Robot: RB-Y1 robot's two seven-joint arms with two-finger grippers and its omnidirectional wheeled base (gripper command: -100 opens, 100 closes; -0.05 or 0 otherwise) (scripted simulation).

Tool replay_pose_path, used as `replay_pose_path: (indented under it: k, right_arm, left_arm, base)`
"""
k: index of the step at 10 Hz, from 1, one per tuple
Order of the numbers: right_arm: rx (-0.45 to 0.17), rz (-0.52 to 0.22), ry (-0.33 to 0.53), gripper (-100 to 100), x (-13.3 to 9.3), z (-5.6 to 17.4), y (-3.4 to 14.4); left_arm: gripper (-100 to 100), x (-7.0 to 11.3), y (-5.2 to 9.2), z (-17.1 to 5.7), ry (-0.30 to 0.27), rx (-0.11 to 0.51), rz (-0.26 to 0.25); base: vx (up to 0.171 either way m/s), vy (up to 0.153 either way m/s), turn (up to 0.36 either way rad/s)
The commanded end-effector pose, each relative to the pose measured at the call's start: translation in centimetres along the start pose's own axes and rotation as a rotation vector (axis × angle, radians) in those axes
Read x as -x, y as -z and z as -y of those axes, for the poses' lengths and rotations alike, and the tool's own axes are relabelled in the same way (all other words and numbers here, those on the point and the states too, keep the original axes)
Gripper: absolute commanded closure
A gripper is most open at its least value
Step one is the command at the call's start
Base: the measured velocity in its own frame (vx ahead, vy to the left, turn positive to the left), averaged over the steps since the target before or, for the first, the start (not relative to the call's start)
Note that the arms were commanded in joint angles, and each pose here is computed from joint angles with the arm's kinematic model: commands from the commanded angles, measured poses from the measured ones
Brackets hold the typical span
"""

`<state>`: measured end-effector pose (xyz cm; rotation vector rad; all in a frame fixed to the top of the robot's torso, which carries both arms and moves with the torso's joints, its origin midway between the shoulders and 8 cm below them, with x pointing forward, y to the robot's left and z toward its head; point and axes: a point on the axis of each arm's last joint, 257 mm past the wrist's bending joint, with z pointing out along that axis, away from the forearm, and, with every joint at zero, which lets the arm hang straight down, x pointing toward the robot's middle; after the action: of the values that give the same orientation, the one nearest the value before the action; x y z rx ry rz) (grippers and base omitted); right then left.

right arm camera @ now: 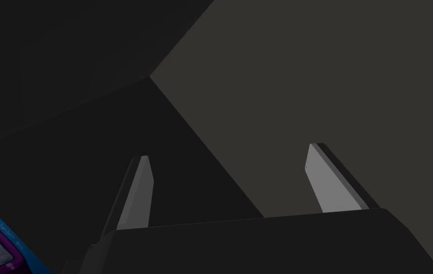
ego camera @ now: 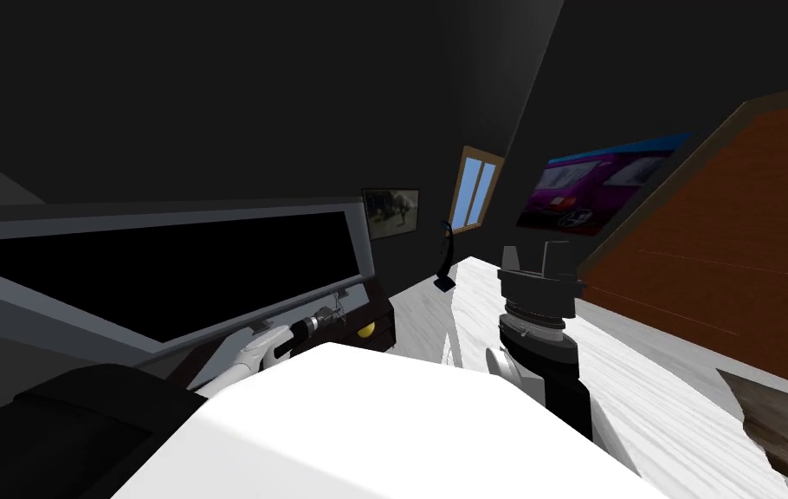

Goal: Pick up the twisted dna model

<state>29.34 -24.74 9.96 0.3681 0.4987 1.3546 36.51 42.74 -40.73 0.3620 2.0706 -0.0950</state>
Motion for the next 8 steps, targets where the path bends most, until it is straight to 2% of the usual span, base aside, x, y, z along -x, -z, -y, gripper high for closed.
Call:
replay_pose_path:
  k: [1,2,3,5,6,7,8]
  right_arm:
    - [0.0,0.0,0.0,0,0.0,0.0,0.0]
    - [0.0,0.0,0.0,0,0.0,0.0,0.0]
    - [0.0,0.0,0.0,0,0.0,0.0,0.0]
    - [0.0,0.0,0.0,0,0.0,0.0,0.0]
    - [0.0,0.0,0.0,0,0.0,0.0,0.0]
    - [0.0,0.0,0.0,0,0.0,0.0,0.0]
    - [0.0,0.0,0.0,0,0.0,0.0,0.0]
  left_arm:
    - [100,-0.1,1.3,0.8,-0.016,-0.027,-0.001]
    - [100,-0.9,2.0,1.7,-0.009,-0.039,-0.01]
    - [100,0.1,3.1,1.3,-0.056,-0.062,0.001]
    - [100,-0.5,4.2,3.2,-0.047,-0.09,-0.004]
    - [100,-1.2,4.7,3.5,-0.041,-0.091,-0.015]
    - [100,-0.6,4.3,3.3,-0.044,-0.091,-0.008]
    - [0,-0.6,4.4,3.4,-0.042,-0.092,-0.009]
  base:
    - [0.168,-0.108,0.217]
    - [0.085,-0.053,0.022]
    - [0.134,-0.098,0.225]
    - [0.097,-0.074,0.104]
    - [0.008,-0.017,-0.032]
    - [0.003,-0.006,-0.01]
    - [0.0,0.0,0.0]
